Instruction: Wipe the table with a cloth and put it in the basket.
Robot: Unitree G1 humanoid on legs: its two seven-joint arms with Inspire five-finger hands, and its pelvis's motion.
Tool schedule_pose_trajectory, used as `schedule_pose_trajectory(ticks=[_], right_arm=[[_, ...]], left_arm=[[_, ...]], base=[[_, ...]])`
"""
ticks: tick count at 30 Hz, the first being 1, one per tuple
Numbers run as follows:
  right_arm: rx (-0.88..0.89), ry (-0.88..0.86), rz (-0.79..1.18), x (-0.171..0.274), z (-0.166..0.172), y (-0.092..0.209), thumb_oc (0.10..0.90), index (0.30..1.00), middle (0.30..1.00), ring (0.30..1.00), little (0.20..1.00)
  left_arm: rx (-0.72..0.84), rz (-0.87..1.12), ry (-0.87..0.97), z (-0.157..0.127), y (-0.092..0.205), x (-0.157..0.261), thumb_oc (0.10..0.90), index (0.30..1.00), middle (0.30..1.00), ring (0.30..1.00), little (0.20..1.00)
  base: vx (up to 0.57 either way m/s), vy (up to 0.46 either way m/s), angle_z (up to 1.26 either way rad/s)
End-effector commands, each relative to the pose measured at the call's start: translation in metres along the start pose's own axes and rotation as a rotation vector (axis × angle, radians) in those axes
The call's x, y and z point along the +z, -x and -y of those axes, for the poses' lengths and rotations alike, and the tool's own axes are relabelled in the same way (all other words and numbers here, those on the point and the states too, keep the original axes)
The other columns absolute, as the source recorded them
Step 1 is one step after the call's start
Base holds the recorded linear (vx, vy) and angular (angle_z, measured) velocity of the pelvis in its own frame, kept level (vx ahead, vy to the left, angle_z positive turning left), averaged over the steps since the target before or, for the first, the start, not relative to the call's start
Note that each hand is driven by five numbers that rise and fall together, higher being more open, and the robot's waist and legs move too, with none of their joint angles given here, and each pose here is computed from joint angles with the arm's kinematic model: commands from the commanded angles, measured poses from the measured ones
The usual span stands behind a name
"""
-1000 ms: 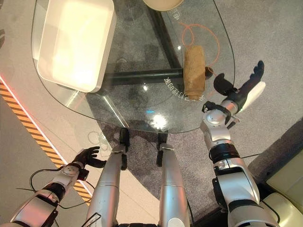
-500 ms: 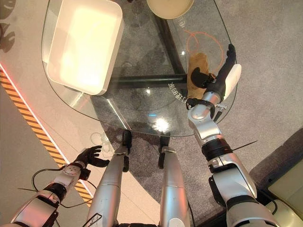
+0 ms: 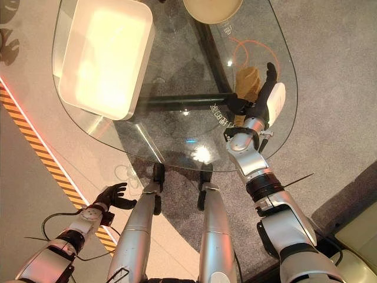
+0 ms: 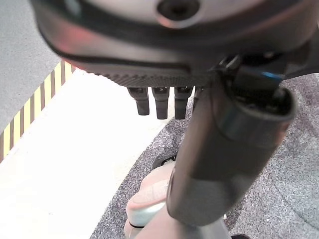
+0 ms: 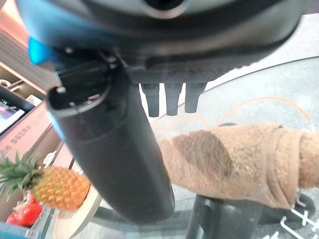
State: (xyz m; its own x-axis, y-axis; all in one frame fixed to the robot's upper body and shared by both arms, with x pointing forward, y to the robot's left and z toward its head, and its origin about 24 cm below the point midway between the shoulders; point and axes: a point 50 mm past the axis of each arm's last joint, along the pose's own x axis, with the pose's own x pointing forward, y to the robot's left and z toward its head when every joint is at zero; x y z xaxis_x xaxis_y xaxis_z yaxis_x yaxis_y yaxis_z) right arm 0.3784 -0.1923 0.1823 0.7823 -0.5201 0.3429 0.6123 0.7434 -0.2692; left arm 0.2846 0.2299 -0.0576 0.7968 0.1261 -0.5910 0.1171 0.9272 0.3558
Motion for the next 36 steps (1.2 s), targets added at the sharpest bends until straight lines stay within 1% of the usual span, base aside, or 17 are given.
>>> schedule_pose_trajectory(ticks=[1, 11, 21, 36], right_arm=[[-0.047, -0.009, 0.159, 0.033, 0.014, -0.013, 0.8, 0.9, 0.9, 0.9, 0.9], [-0.024, 0.062, 0.089, 0.02, 0.011, -0.014, 0.8, 0.9, 0.9, 0.9, 0.9], [-0.027, 0.138, -0.032, -0.002, 0.009, -0.016, 0.8, 0.9, 0.9, 0.9, 0.9], [0.026, 0.201, -0.082, -0.013, 0.003, -0.015, 0.8, 0.9, 0.9, 0.9, 0.9]], left_arm=[[-0.036, -0.104, 0.017, 0.019, 0.01, -0.041, 0.8, 0.9, 0.9, 0.9, 0.9], [-0.041, -0.102, 0.012, 0.02, 0.009, -0.037, 0.8, 0.9, 0.9, 0.9, 0.9], [-0.045, -0.099, 0.009, 0.02, 0.008, -0.034, 0.8, 0.9, 0.9, 0.9, 0.9], [-0.05, -0.092, -0.002, 0.021, 0.007, -0.031, 0.8, 0.9, 0.9, 0.9, 0.9]], base=[[0.0, 0.0, 0.0], [0.0, 0.0, 0.0], [0.0, 0.0, 0.0], [0.0, 0.0, 0.0]])
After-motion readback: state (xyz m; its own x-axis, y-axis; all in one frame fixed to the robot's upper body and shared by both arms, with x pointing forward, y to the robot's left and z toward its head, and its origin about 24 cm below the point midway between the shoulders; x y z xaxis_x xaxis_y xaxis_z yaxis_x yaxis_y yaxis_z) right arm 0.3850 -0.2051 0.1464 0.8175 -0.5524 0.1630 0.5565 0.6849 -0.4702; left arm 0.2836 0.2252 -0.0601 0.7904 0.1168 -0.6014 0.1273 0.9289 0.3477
